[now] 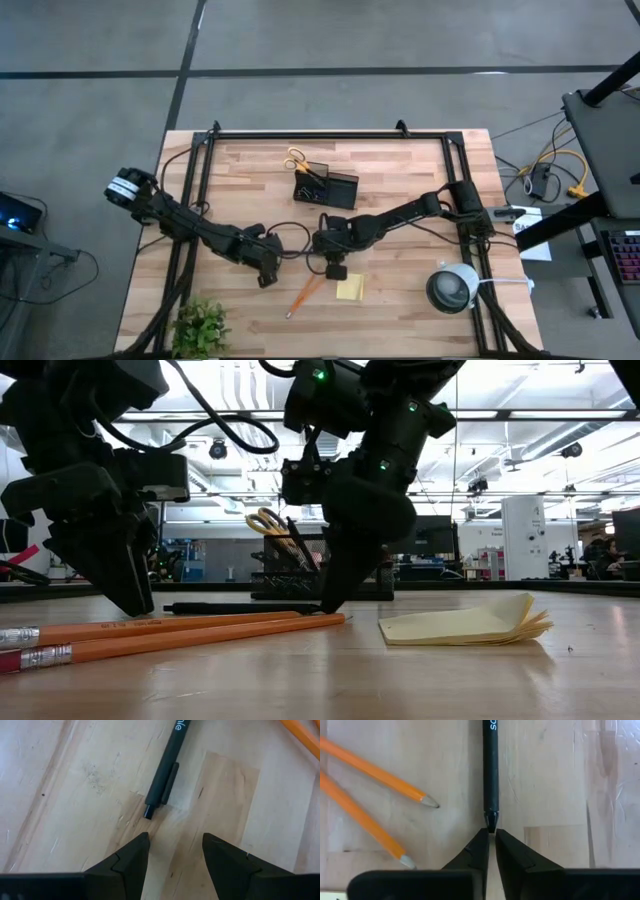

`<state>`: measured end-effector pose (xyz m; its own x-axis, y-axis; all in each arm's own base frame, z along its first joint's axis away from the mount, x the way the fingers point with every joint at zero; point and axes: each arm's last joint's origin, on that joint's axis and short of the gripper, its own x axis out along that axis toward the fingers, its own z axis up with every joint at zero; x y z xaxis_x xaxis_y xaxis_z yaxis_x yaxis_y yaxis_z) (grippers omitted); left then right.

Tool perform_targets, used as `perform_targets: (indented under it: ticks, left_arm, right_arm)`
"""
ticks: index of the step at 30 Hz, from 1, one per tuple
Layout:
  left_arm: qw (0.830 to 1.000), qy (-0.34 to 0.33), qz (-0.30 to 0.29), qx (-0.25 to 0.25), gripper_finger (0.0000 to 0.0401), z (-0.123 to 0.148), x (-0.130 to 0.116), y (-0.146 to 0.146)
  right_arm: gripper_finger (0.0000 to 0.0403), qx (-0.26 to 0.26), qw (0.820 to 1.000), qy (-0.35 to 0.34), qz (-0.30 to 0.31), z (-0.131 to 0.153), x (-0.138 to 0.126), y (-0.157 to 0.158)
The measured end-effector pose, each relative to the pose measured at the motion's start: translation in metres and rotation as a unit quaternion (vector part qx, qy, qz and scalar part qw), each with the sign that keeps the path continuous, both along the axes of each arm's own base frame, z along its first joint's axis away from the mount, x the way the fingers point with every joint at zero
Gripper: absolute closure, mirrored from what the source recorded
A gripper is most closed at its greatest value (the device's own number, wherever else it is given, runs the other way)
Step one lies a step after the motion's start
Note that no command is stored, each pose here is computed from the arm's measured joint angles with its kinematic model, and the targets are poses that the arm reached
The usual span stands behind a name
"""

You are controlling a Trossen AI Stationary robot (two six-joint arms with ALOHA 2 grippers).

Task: Pick and place office supplies into organizer
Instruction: Put the black pen into the black organizer bin

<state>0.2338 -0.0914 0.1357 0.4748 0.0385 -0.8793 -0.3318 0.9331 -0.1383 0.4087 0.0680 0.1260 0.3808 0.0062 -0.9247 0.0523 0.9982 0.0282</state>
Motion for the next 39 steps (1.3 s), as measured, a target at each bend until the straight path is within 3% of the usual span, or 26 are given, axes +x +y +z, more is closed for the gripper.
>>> perform_targets:
  ticks: [9,14,29,39]
  left_arm:
    - [1.000,-0.012,0.002,0.002,0.0228,0.001,0.001,0.000]
    - [1.000,-0.013,0.002,0.003,0.0228,0.000,0.001,0.000]
    - [1.000,-0.014,-0.013,0.016,0.0228,0.000,0.002,0.002]
    - [1.000,-0.017,-0.010,0.016,0.0228,0.001,0.003,0.003]
  right_arm:
    - [0.0304,-0.009,1.000,-0.001,0.018,0.001,0.000,0.000]
    - [0.0286,-0.008,1.000,-0.001,0.030,0.003,-0.001,0.000]
    - [0.0342,0.016,1.000,-0.020,0.019,0.004,0.003,-0.001]
    - [0.0349,0.018,0.999,-0.044,0.014,0.019,0.014,-0.004]
